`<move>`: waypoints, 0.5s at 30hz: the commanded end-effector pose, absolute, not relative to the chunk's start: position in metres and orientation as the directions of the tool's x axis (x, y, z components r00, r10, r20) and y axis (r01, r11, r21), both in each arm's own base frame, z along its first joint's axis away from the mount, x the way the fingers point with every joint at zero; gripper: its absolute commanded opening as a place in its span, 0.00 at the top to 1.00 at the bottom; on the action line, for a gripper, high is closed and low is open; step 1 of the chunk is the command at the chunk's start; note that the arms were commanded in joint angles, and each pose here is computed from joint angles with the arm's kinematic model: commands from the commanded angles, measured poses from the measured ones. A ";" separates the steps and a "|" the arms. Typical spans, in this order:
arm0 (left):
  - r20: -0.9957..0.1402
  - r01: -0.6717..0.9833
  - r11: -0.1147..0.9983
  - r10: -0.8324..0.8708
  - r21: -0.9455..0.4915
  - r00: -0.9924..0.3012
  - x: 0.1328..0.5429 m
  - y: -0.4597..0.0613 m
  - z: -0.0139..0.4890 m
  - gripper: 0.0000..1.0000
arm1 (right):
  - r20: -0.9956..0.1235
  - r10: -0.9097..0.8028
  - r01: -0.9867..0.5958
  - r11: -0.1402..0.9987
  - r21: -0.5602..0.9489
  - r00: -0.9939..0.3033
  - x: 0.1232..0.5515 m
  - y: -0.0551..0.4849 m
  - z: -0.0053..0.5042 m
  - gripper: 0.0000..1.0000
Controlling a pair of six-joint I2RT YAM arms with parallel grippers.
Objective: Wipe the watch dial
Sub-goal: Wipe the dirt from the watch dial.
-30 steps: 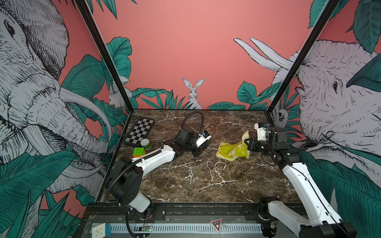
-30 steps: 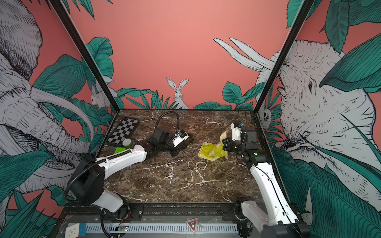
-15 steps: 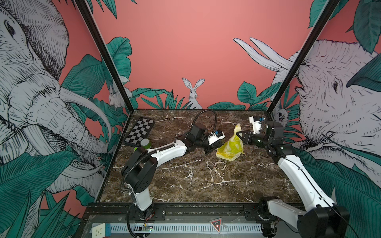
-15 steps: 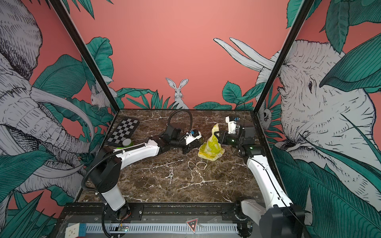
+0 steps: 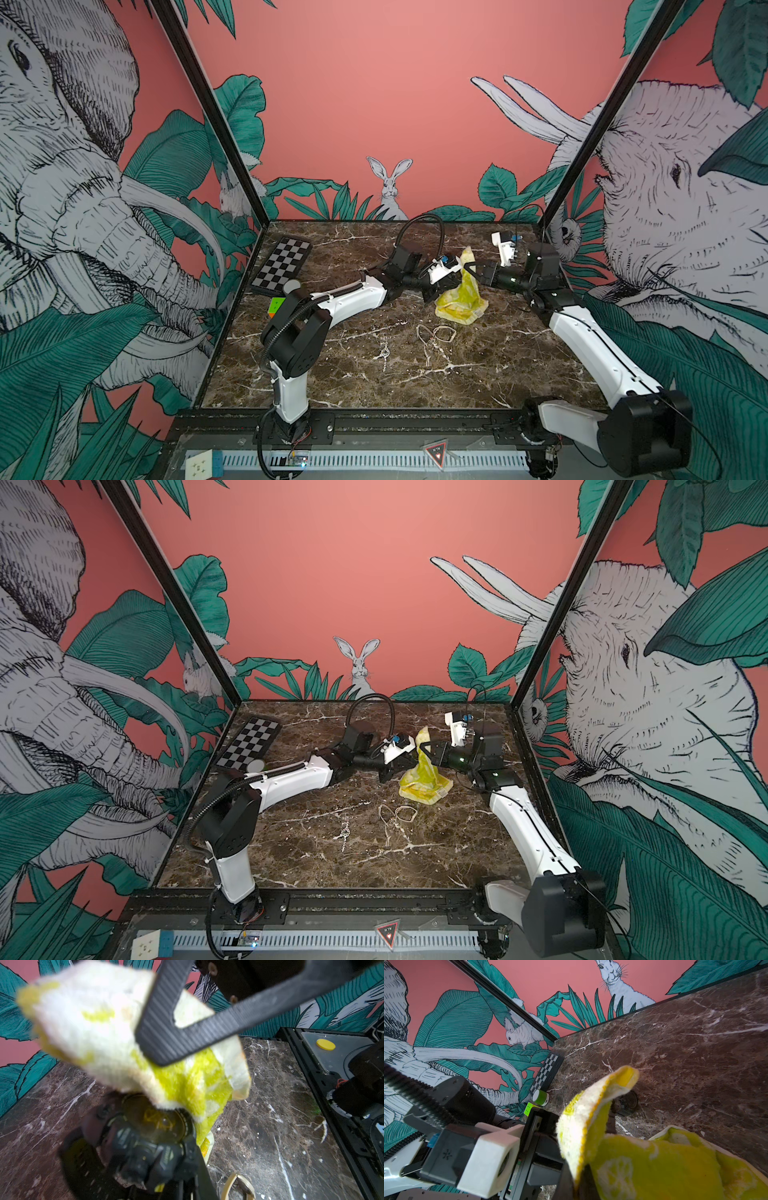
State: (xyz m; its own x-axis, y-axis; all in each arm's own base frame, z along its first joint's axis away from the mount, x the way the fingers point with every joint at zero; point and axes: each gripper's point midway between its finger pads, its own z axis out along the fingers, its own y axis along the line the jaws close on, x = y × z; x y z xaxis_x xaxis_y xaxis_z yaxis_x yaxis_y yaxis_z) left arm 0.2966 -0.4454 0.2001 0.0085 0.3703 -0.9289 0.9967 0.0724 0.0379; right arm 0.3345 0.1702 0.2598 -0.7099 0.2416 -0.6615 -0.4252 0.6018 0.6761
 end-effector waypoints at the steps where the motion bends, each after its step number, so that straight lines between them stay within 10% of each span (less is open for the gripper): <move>1: -0.949 0.996 0.047 0.310 0.079 0.061 0.292 -0.455 0.229 1.00 | -0.692 0.221 -0.473 0.587 0.657 -0.687 0.338 0.181 0.268 1.00; 15: -0.968 0.985 0.052 0.200 0.163 0.149 0.278 -0.448 0.268 1.00 | -0.646 0.126 -0.290 0.817 0.498 -0.753 0.343 0.157 0.204 1.00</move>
State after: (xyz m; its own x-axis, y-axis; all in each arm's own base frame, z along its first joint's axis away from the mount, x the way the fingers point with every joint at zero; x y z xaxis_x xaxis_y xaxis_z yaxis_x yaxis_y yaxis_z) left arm 0.2939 -0.4437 0.1911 -0.0225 0.3712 -0.9283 0.9954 0.0948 0.0138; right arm 0.3432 0.1755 0.2282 -0.7304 0.1711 -0.6613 -0.3690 0.7159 0.5927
